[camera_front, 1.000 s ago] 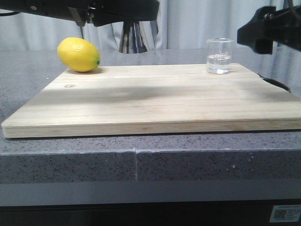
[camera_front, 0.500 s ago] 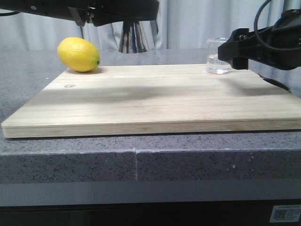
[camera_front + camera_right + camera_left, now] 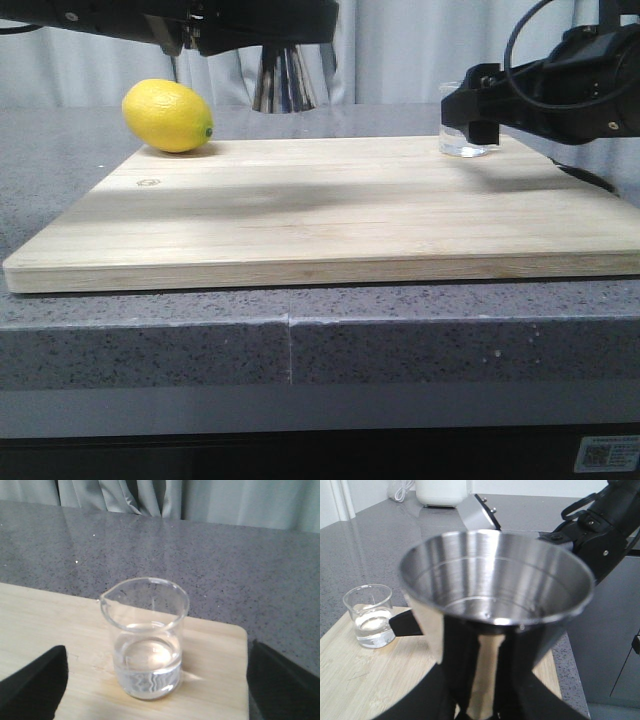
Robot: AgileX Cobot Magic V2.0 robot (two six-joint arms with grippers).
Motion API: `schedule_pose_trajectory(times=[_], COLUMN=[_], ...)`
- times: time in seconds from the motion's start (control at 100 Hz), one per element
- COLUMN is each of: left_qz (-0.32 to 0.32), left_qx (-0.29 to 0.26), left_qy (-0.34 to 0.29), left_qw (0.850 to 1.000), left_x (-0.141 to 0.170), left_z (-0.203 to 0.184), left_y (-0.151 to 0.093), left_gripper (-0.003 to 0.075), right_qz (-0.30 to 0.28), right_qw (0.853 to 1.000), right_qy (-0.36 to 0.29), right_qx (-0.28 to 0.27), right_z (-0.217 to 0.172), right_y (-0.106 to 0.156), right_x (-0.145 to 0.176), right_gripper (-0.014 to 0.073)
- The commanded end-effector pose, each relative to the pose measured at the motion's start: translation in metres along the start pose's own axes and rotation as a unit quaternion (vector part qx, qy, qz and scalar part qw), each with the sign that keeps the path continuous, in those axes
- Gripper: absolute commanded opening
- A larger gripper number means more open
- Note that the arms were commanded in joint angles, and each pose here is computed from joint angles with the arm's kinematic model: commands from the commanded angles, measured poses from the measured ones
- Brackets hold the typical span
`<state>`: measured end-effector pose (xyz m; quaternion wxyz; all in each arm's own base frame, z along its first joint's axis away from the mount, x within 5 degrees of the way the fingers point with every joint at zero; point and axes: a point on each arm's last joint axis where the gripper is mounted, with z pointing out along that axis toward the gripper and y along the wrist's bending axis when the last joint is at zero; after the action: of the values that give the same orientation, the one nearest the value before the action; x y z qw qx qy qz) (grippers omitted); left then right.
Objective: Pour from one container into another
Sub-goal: 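Lower the open right gripper around the glass beaker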
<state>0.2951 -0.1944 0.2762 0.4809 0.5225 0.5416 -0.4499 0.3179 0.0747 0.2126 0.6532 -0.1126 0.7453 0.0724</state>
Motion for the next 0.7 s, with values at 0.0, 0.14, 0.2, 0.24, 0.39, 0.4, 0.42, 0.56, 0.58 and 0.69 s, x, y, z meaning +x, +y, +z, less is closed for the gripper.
schedule_pose_trajectory(times=[0.0, 0.14, 0.2, 0.24, 0.39, 0.4, 0.42, 0.56, 0.58, 0.69], left_qz=[0.022, 0.022, 0.022, 0.022, 0.022, 0.022, 0.022, 0.022, 0.022, 0.022], left_qx=[0.030, 0.030, 0.030, 0.030, 0.030, 0.030, 0.030, 0.030, 0.030, 0.030], left_qy=[-0.074, -0.074, -0.074, -0.074, -0.074, -0.074, -0.074, -0.074, -0.074, -0.074], left_qw=[0.997, 0.997, 0.997, 0.997, 0.997, 0.997, 0.997, 0.997, 0.997, 0.997], left_x=[-0.036, -0.036, -0.036, -0.036, -0.036, -0.036, -0.036, -0.036, -0.036, -0.036], left_z=[-0.004, -0.004, -0.004, -0.004, -0.004, -0.004, -0.004, -0.004, -0.004, -0.004], left_y=[-0.012, -0.012, -0.012, -0.012, -0.012, -0.012, -0.012, -0.012, -0.012, -0.012], left_gripper=[-0.0019, -0.0019, -0.0019, -0.0019, -0.0019, -0.0019, -0.0019, -0.0019, -0.0019, -0.0019], right_qz=[-0.006, -0.006, -0.006, -0.007, -0.008, -0.008, -0.008, -0.006, -0.006, -0.003], right_qw=[0.997, 0.997, 0.997, 0.997, 0.996, 0.996, 0.996, 0.996, 0.997, 0.997], right_qy=[-0.072, -0.075, -0.077, -0.079, -0.089, -0.088, -0.088, -0.084, -0.082, -0.075], right_qx=[-0.004, -0.004, -0.004, -0.004, -0.004, -0.004, -0.004, -0.006, -0.006, -0.006], right_z=[0.003, 0.009, 0.011, 0.012, 0.017, 0.017, 0.018, 0.022, 0.022, 0.024], right_y=[0.001, 0.000, 0.000, 0.000, 0.000, 0.000, 0.000, 0.000, 0.000, 0.000], right_x=[-0.026, -0.027, -0.028, -0.030, -0.036, -0.035, -0.036, -0.033, -0.032, -0.028], right_gripper=[0.0657, 0.0657, 0.0657, 0.0657, 0.0657, 0.0657, 0.0657, 0.0657, 0.0657, 0.0657])
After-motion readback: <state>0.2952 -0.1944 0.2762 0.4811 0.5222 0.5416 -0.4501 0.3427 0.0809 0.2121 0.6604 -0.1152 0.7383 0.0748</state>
